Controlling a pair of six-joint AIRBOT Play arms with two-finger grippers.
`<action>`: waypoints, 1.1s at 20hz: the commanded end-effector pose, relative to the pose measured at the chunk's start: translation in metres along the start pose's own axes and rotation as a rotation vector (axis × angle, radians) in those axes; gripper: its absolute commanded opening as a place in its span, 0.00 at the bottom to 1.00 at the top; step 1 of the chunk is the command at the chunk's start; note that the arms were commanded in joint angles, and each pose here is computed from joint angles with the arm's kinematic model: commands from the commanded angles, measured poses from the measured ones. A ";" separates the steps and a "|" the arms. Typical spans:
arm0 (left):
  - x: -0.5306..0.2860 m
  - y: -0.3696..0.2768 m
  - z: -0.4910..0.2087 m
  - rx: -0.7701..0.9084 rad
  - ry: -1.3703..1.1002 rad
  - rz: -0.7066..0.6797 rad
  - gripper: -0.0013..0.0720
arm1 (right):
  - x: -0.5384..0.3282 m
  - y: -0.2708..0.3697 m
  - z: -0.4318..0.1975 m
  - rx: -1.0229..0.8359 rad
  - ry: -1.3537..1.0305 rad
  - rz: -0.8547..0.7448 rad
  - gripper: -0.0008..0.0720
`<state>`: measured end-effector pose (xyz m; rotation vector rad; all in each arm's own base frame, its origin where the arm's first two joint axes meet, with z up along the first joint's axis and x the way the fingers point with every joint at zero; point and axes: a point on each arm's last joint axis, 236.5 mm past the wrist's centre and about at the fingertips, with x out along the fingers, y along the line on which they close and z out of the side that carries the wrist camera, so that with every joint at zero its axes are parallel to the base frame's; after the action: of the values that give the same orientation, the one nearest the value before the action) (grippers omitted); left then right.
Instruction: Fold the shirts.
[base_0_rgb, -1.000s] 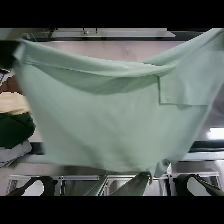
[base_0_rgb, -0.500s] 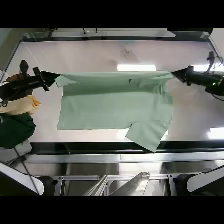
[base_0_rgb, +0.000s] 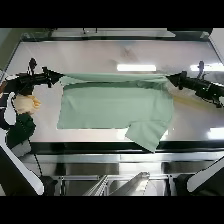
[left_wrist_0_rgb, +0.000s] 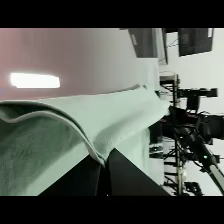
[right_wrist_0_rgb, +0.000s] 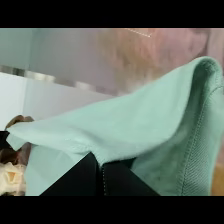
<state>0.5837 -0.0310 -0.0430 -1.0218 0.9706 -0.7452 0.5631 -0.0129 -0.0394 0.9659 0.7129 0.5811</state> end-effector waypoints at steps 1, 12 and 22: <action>0.005 0.024 -0.008 0.021 0.054 0.117 0.04 | 0.000 -0.018 -0.017 -0.018 0.074 -0.067 0.03; 0.014 0.064 -0.026 0.116 0.158 0.340 0.03 | 0.011 -0.045 -0.053 -0.081 0.225 -0.218 0.03; -0.024 0.014 -0.015 0.177 0.152 0.345 0.39 | -0.016 -0.015 -0.022 -0.317 0.244 -0.330 0.61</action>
<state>0.5660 -0.0221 -0.0794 -0.6377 1.1701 -0.6132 0.5387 -0.0071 -0.0756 0.5992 0.9534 0.5292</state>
